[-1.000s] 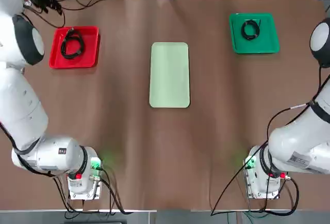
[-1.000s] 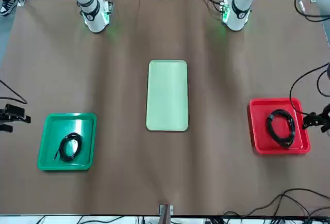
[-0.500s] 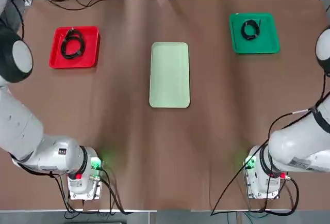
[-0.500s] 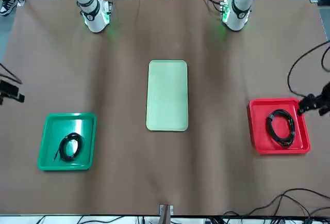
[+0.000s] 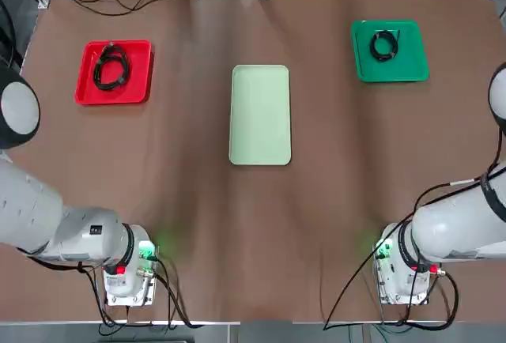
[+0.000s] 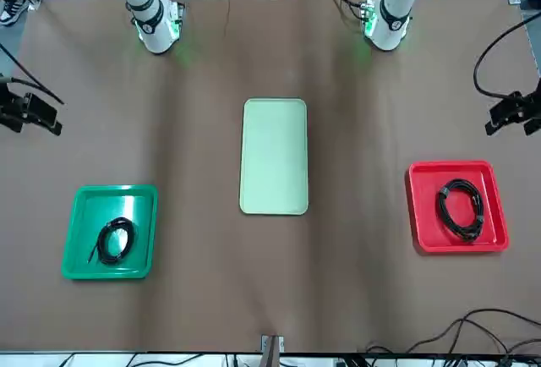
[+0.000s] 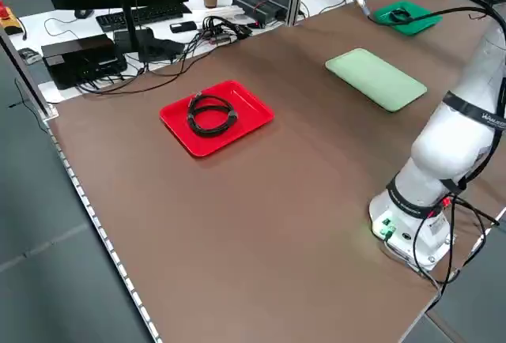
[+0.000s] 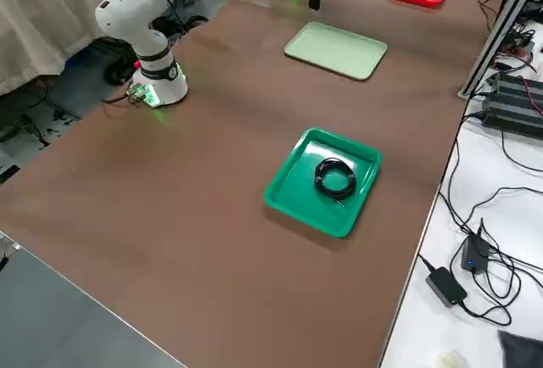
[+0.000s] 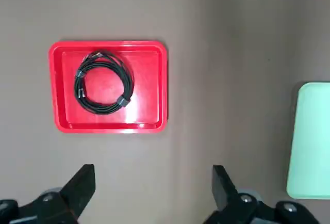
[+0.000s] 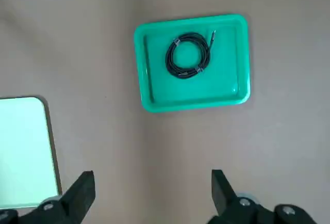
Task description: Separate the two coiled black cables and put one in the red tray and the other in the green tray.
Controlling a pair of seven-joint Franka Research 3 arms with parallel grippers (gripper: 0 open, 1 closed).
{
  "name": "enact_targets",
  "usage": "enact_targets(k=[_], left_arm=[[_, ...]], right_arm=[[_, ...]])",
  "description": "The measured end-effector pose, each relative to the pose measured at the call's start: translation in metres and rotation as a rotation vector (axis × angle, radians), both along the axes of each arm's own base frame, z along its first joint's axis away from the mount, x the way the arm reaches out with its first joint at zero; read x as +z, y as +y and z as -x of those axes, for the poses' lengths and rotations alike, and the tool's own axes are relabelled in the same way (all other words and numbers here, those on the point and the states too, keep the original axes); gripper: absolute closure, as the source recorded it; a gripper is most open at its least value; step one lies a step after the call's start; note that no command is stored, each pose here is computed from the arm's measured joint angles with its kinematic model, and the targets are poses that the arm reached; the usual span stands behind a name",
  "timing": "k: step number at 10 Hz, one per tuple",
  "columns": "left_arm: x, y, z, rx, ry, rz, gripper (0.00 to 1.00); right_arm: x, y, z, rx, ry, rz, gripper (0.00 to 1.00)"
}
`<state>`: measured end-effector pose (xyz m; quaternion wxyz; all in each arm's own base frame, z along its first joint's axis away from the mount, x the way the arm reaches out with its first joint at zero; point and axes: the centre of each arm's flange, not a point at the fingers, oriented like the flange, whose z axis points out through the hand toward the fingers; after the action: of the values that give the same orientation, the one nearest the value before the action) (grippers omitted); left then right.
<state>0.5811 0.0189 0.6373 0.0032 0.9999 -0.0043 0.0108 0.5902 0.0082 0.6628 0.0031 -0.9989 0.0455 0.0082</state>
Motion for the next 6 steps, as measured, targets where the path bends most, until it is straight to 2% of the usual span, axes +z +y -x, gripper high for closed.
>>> enact_targets(k=[2, 6], left_arm=[[0.0078, -0.0192, -0.0021, -0.030, -0.001, -0.018, 0.00], [0.0103, -0.0175, 0.0001, -0.022, 0.007, -0.018, 0.00]], right_arm=[[-0.0001, -0.0026, 0.0054, -0.006, 0.004, 0.003, 0.00], [0.0034, -0.0115, 0.0107, -0.031, 0.000, 0.020, 0.00]])
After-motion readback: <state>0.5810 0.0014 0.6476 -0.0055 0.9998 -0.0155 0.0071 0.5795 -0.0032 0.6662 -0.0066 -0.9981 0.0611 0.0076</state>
